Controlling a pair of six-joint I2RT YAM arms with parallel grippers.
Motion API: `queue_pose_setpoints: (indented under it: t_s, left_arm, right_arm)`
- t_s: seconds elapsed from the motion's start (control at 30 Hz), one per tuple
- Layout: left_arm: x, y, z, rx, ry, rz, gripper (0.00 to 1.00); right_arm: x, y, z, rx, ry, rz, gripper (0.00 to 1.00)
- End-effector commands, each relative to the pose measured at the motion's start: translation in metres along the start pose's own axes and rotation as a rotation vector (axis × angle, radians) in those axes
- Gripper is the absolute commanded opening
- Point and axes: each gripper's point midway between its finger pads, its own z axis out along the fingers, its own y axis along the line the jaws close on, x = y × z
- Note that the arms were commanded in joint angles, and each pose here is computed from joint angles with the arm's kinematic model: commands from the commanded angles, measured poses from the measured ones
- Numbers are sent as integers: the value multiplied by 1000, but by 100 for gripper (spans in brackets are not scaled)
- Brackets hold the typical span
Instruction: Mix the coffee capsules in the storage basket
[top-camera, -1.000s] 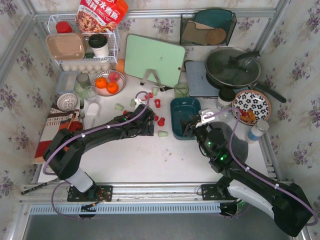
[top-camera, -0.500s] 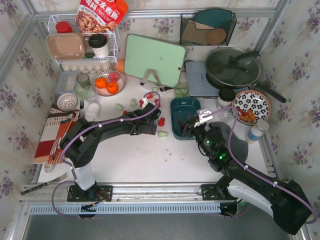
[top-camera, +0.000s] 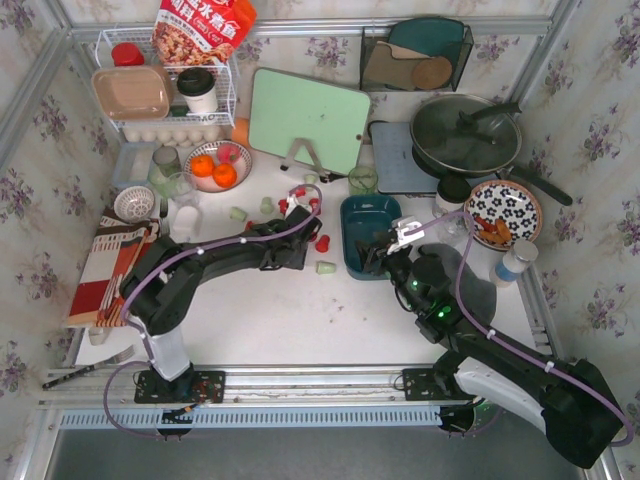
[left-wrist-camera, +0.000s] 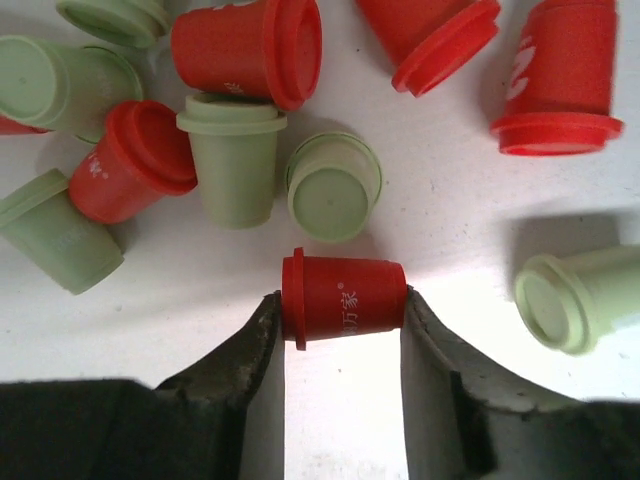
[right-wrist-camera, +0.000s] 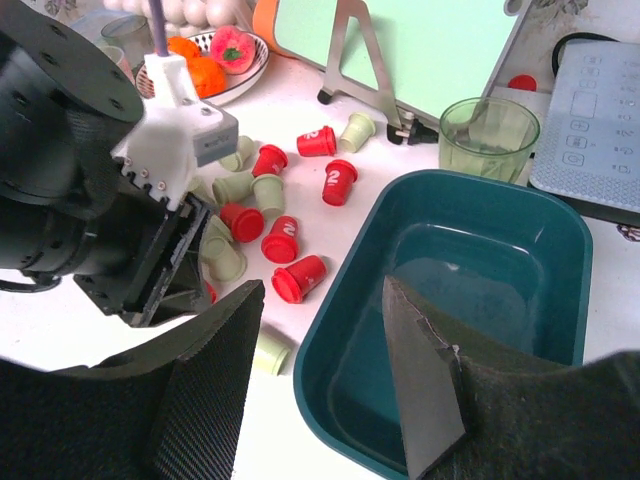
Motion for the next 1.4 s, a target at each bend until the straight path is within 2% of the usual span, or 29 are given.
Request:
queue_pose_setpoints:
  t_s: [0.0,0.3,0.4,0.53,0.7,0.87,1.03,1.2,1.23,1.27,1.3,1.37]
  left_arm:
    - [-18,-10,-21,75,-73,-12,32]
    - [-72,-57,-80,372,-314,34,29]
    - [-92,-90,-91,533,-396,111,29]
    - [-105,-134,-99,713,-433,193,29]
    - [-107,-163,-86,736,-366,237,32]
    - [-96,-155,-51,582,-221,166,36]
    - [-93,-157,-47,589,-213,138,48]
    - [-100,-154,-54,576,-242,124,54]
    - [-101,-152,-57,566,-250,118,69]
    - [-103,-150,-59,559,-261,110,79]
    - [-106,-147,-66,557,-276,102,98]
    - [-110,-144,-75,557,-301,89,99]
  right_arm:
    - [-11,-1,0,10,-32,13,58]
    - [-19,-25,-12,140,-87,46,58]
    - [-22,-40,-20,214,-120,67,58]
    - [-28,-54,-30,288,-167,92,58]
    - [-30,-62,-37,325,-196,104,58]
    - [-30,-61,-36,324,-196,109,58]
    - [-30,-61,-36,323,-194,111,58]
    - [-28,-62,-36,327,-191,111,59]
    - [-28,-62,-36,331,-189,111,59]
    - [-27,-63,-36,333,-188,111,59]
    - [-27,-63,-35,333,-186,111,59]
    - [-27,-62,-35,332,-186,111,59]
